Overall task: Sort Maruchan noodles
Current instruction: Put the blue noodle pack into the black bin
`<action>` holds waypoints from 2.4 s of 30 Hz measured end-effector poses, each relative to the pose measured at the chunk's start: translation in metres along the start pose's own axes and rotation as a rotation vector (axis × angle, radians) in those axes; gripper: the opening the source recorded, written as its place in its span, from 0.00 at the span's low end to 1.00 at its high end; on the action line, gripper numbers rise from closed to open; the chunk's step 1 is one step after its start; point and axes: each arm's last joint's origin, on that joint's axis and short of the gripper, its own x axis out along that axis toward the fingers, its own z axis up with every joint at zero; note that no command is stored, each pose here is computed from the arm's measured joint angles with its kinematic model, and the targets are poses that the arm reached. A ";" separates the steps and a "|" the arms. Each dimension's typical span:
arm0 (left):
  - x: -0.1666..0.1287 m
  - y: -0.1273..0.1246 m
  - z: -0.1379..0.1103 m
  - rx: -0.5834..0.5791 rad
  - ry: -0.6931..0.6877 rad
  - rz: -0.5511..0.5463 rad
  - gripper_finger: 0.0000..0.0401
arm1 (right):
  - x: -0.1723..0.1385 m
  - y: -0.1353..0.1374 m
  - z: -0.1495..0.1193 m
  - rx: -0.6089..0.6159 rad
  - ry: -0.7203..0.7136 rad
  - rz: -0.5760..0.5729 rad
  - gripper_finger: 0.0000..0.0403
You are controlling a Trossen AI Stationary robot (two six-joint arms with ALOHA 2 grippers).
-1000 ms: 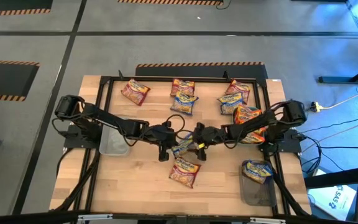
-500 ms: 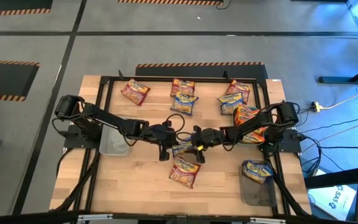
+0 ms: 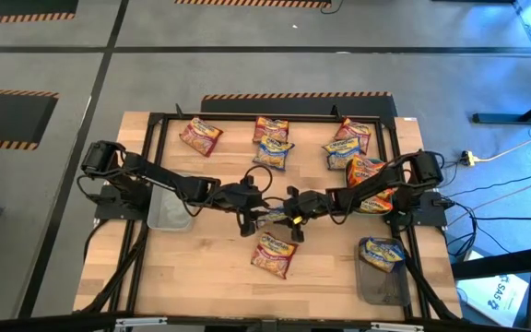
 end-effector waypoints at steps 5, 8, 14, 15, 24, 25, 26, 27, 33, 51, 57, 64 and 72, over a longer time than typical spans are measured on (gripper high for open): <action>-0.021 0.001 0.011 -0.024 -0.015 -0.024 0.39 | -0.008 0.012 0.005 -0.025 0.015 -0.019 0.25; -0.044 -0.002 0.022 -0.039 -0.052 -0.041 0.40 | -0.022 0.022 0.018 -0.047 -0.008 -0.041 0.24; -0.082 -0.026 0.026 0.011 -0.090 -0.015 0.40 | -0.051 0.038 0.037 -0.073 -0.045 -0.122 0.27; -0.083 -0.032 0.025 0.022 -0.093 0.003 0.40 | -0.056 0.041 0.041 -0.075 -0.066 -0.128 0.28; -0.083 -0.059 0.007 0.079 -0.121 -0.005 0.46 | -0.079 0.058 0.059 -0.077 -0.183 -0.116 0.25; -0.083 -0.058 0.009 0.067 -0.138 -0.005 0.48 | -0.079 0.058 0.060 -0.074 -0.194 -0.115 0.25; -0.083 -0.057 0.011 0.060 -0.145 -0.007 0.49 | -0.079 0.058 0.061 -0.071 -0.205 -0.112 0.26; -0.082 -0.055 0.011 0.052 -0.148 -0.007 0.51 | -0.079 0.058 0.061 -0.069 -0.209 -0.112 0.27; -0.068 -0.052 0.013 0.024 -0.168 -0.057 0.59 | -0.077 0.059 0.065 -0.074 -0.256 -0.094 0.25; -0.043 -0.051 0.012 -0.008 -0.226 -0.026 0.58 | -0.069 0.062 0.067 -0.067 -0.329 -0.056 0.25; -0.043 -0.050 0.013 -0.015 -0.224 -0.042 0.59 | -0.058 0.062 0.068 -0.073 -0.329 -0.037 0.26; -0.043 -0.050 0.014 -0.016 -0.241 -0.046 0.58 | -0.051 0.065 0.079 -0.071 -0.351 -0.034 0.26; -0.044 -0.051 0.015 0.005 -0.247 -0.052 0.43 | -0.047 0.066 0.078 -0.091 -0.346 -0.040 0.25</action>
